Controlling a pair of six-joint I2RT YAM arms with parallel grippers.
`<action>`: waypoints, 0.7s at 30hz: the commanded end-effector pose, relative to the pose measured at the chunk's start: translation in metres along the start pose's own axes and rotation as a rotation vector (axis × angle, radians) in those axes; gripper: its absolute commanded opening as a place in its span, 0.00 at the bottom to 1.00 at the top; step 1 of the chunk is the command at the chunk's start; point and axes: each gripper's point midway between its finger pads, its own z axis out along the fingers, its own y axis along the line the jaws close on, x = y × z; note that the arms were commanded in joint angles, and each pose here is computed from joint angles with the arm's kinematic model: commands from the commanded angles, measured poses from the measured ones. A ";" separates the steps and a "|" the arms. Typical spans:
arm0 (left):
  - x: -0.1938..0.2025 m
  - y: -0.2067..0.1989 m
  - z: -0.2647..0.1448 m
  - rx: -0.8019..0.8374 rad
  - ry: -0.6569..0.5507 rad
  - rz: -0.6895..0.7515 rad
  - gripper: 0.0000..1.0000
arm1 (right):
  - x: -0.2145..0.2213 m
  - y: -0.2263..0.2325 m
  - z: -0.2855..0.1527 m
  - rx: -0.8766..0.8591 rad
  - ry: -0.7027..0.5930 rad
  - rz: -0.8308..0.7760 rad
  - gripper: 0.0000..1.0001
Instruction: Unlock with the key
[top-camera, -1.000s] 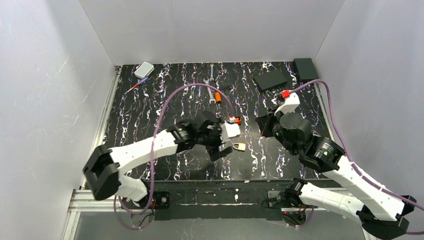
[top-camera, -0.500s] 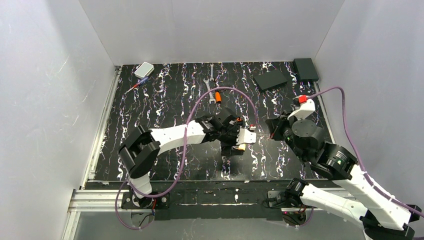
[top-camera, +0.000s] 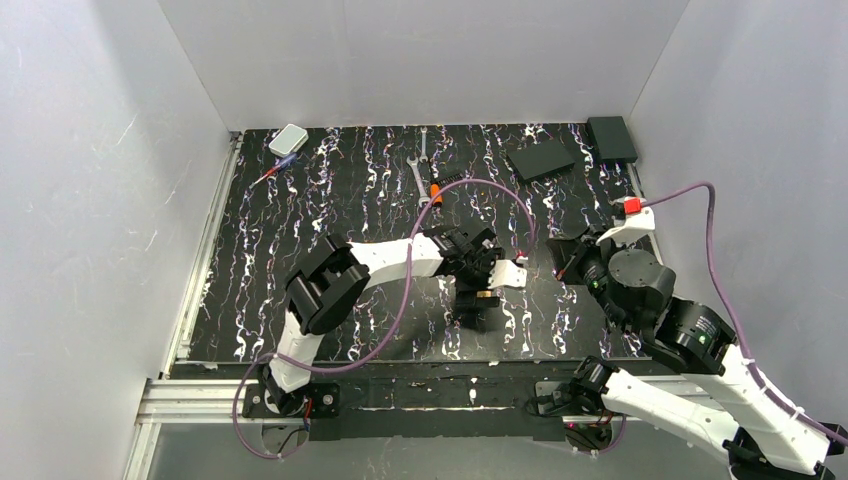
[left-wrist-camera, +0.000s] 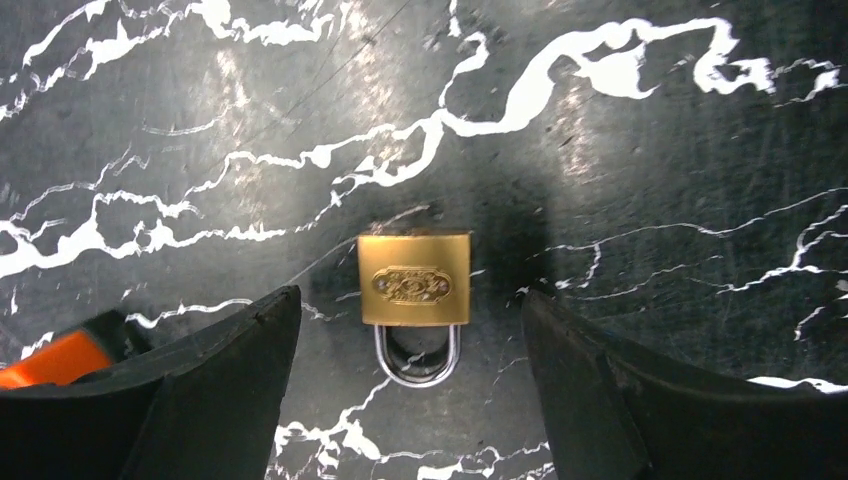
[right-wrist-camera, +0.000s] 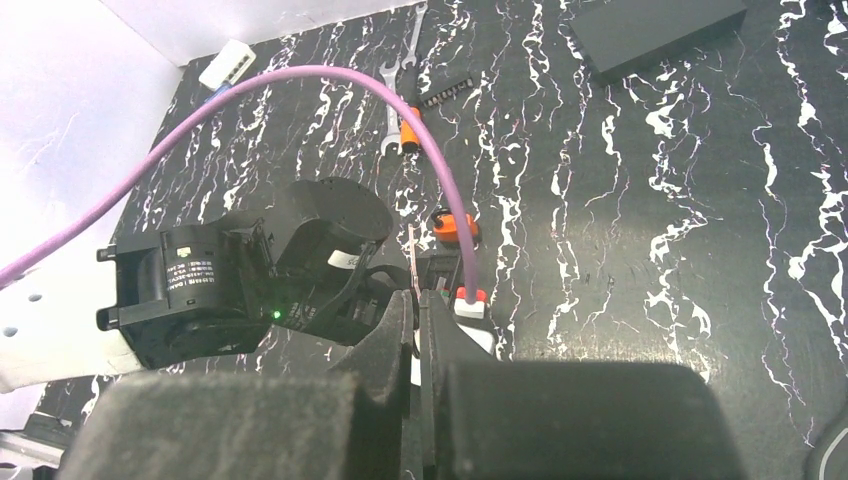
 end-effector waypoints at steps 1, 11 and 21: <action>-0.003 0.003 -0.005 -0.006 0.019 0.004 0.75 | -0.020 0.002 -0.009 -0.018 -0.050 0.019 0.01; 0.010 -0.005 0.008 0.043 0.056 -0.025 0.65 | -0.017 0.008 -0.007 -0.043 -0.040 0.017 0.01; 0.029 -0.017 0.016 0.158 0.136 -0.021 0.56 | -0.017 0.009 -0.008 -0.053 -0.036 0.020 0.01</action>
